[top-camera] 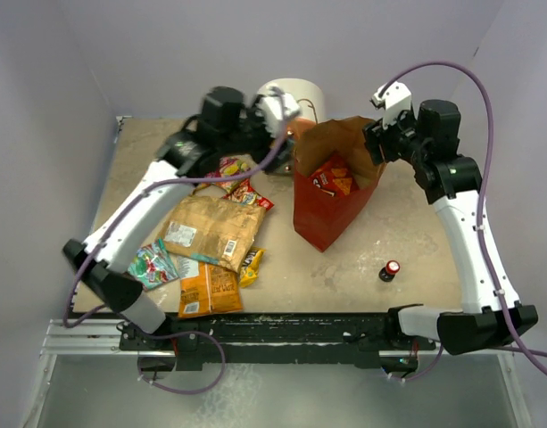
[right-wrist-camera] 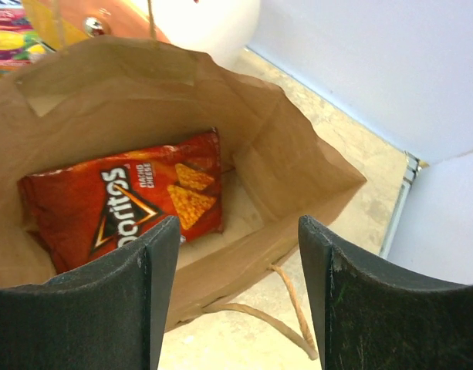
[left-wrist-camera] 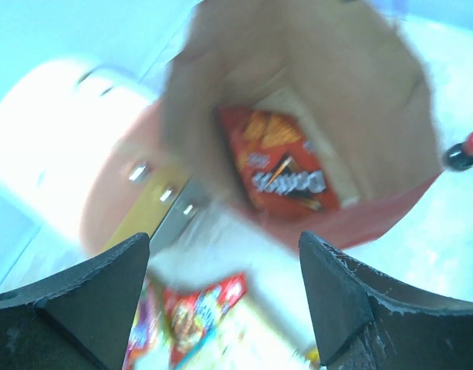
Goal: Place the snacks into the paper bag
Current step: Pick up the snack from the center of the board.
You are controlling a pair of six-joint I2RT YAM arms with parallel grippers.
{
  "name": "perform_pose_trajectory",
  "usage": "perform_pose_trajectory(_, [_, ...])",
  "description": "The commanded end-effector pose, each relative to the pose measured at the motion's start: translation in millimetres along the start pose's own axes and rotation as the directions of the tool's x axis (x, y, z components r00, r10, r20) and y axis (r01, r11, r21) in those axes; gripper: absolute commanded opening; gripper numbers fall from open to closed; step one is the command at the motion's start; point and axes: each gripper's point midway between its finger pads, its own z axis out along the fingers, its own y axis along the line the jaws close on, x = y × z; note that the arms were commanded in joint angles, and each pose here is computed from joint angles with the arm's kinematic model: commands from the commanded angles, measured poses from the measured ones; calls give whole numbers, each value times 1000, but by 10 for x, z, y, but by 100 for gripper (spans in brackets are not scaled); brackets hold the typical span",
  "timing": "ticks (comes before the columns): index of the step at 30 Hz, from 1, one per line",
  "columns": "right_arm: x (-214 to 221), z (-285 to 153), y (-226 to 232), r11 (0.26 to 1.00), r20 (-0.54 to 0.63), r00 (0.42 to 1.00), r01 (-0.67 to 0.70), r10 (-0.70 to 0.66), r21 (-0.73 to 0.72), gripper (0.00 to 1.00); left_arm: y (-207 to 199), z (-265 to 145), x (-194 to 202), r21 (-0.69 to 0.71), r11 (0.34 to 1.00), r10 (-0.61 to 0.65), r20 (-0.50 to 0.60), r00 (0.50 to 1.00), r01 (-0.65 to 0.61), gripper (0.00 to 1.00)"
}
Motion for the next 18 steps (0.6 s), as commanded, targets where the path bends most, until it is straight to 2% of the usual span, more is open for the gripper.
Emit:
perform_pose_trajectory(1, [-377, -204, 154, 994, 137, 990, 36, -22, -100, 66, 497, -788, 397, -94, 994, -51, -55, 997, 46, 82])
perform_pose_trajectory(7, [-472, -361, 359, 977, 178, 984, 52, -15, -208, 69, 836, -1384, 1324, -184, 959, -246, -154, 957, 217, 85])
perform_pose_trajectory(13, [-439, -476, 399, 976, 190, 981, 67, -27, -209, 72, 1159, -1851, 2319, -292, 849, -503, -190, 843, 441, 84])
perform_pose_trajectory(18, [-360, -473, 406, 978, 188, 982, 65, -28, -197, 73, 1211, -2011, 3002, -327, 778, -615, -225, 756, 536, 82])
